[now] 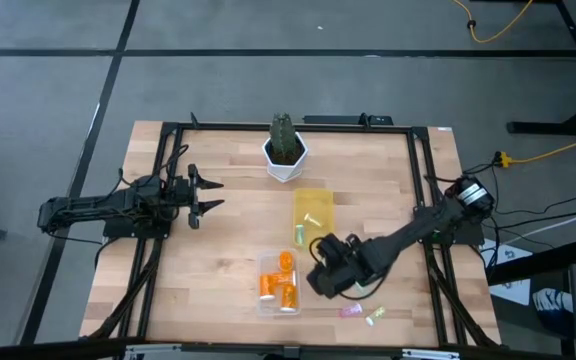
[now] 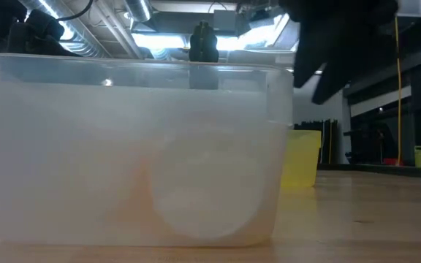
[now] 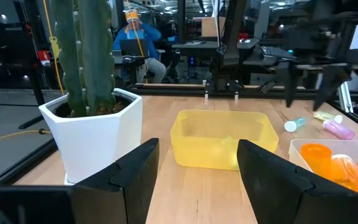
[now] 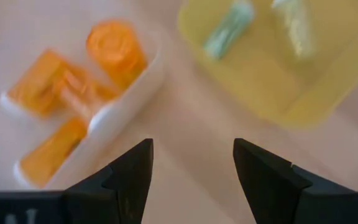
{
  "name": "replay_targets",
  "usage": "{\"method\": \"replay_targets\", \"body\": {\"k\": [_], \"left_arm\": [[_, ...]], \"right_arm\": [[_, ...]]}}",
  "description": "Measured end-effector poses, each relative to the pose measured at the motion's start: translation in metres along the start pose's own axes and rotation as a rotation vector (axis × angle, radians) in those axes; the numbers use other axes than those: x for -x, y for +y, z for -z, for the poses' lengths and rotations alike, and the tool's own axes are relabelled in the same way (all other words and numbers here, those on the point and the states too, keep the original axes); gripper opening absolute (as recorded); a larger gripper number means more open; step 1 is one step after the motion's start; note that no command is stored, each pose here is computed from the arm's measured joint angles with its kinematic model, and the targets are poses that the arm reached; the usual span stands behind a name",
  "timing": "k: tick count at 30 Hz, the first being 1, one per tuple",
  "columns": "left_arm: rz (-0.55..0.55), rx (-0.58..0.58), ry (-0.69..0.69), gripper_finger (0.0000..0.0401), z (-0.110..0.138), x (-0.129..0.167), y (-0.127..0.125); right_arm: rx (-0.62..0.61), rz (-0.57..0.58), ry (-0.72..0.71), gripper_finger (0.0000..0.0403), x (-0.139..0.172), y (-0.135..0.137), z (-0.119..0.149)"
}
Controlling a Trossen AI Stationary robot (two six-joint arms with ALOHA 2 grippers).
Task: Pick and place medicine bottles into bin by pill shape (circle, oval)
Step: Put the small blue pill bottle into the small yellow bin
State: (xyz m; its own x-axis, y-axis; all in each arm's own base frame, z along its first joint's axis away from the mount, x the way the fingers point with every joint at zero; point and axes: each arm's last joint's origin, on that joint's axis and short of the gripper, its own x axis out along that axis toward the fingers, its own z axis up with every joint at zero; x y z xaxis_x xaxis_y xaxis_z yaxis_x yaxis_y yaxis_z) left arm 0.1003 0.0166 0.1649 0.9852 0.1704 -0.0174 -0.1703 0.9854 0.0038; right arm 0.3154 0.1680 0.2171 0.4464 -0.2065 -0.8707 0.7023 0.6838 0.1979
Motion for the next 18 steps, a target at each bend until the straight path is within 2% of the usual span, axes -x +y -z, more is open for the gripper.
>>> {"method": "replay_targets", "body": {"k": [9, 14, 18], "left_arm": [[0.001, 0.001, 0.0, 0.0212, 0.0, 0.0, 0.0], [0.0, 0.001, 0.0, 0.0212, 0.0, 0.0, 0.0], [0.001, 0.001, 0.0, 0.0212, 0.0, 0.0, 0.0]], "right_arm": [[0.032, -0.022, 0.108, 0.0225, 0.016, 0.005, 0.038], [-0.037, -0.003, 0.157, 0.0225, 0.024, 0.004, 0.056], [-0.135, 0.1, 0.198, 0.0225, 0.03, -0.005, 0.067]]}}
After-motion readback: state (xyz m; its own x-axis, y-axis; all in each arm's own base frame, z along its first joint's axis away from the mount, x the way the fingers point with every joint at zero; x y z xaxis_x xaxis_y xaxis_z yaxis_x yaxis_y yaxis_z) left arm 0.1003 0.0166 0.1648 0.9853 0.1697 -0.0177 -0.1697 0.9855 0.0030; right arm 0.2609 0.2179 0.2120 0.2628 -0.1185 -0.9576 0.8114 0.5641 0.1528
